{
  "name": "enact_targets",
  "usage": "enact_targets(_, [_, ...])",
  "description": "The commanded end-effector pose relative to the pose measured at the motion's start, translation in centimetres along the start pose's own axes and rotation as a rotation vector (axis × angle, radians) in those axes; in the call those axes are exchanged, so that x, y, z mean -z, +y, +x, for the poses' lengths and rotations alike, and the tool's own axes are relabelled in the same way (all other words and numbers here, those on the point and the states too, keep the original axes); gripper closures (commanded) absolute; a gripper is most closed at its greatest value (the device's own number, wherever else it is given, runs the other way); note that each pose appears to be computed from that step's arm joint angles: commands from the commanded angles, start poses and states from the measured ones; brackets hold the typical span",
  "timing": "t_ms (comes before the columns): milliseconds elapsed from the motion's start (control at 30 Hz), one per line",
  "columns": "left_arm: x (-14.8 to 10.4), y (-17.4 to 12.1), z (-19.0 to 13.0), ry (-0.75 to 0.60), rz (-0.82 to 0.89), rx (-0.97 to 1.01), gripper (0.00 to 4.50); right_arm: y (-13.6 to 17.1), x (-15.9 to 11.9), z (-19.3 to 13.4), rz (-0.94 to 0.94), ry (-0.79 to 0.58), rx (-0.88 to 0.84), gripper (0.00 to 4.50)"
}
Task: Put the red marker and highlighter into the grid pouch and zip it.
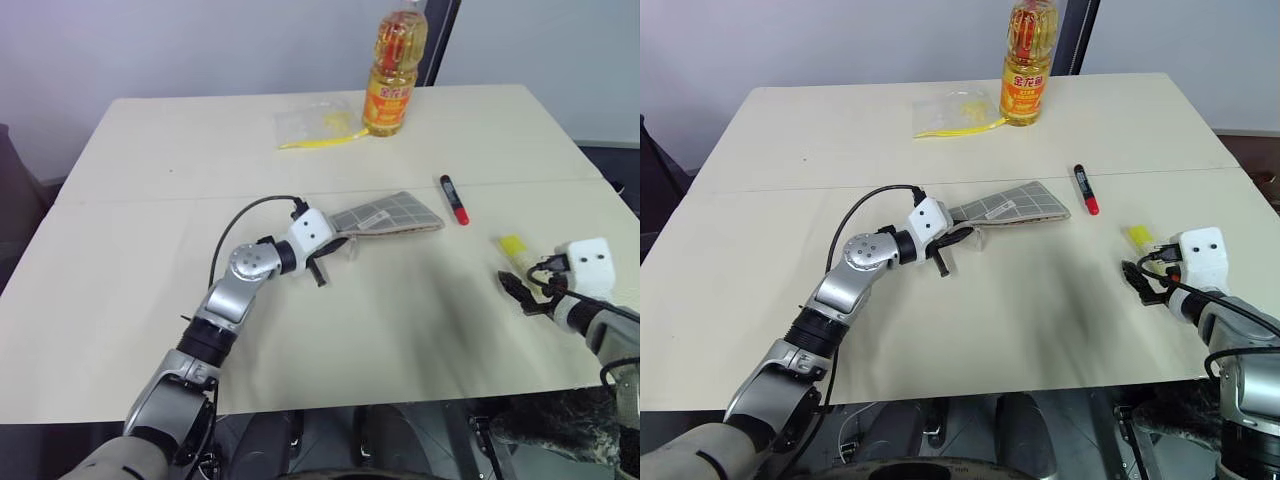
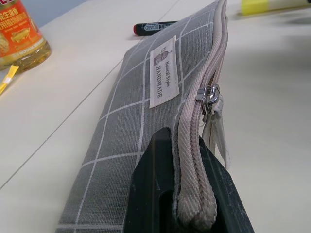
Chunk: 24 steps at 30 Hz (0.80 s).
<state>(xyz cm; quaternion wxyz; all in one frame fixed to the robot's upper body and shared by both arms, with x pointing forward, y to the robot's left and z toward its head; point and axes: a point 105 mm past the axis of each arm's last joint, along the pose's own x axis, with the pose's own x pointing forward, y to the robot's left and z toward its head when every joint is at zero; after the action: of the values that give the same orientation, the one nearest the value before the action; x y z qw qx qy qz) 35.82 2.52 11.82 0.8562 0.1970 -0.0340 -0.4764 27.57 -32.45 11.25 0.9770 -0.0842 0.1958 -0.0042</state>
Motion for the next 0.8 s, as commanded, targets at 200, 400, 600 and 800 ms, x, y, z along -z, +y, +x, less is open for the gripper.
enact_targets(200, [-1.0,0.1,0.0,-0.038,0.016,-0.018,4.5,-2.7,1.0,1.2,0.147,0.011,0.089,0.17])
enact_targets(400, [-0.9,0.2,-0.1,-0.035,0.009,-0.029,4.5,-2.1,1.6,1.3,0.232,0.025,0.051,2.01])
enact_targets(600, [-1.0,0.9,-0.1,-0.042,-0.022,-0.051,4.5,-1.1,0.2,0.5,0.126,-0.018,0.014,3.61])
enact_targets(800, [-1.2,1.7,0.1,-0.047,-0.025,-0.071,4.5,4.1,-4.0,-2.1,-0.068,-0.155,-0.246,3.61])
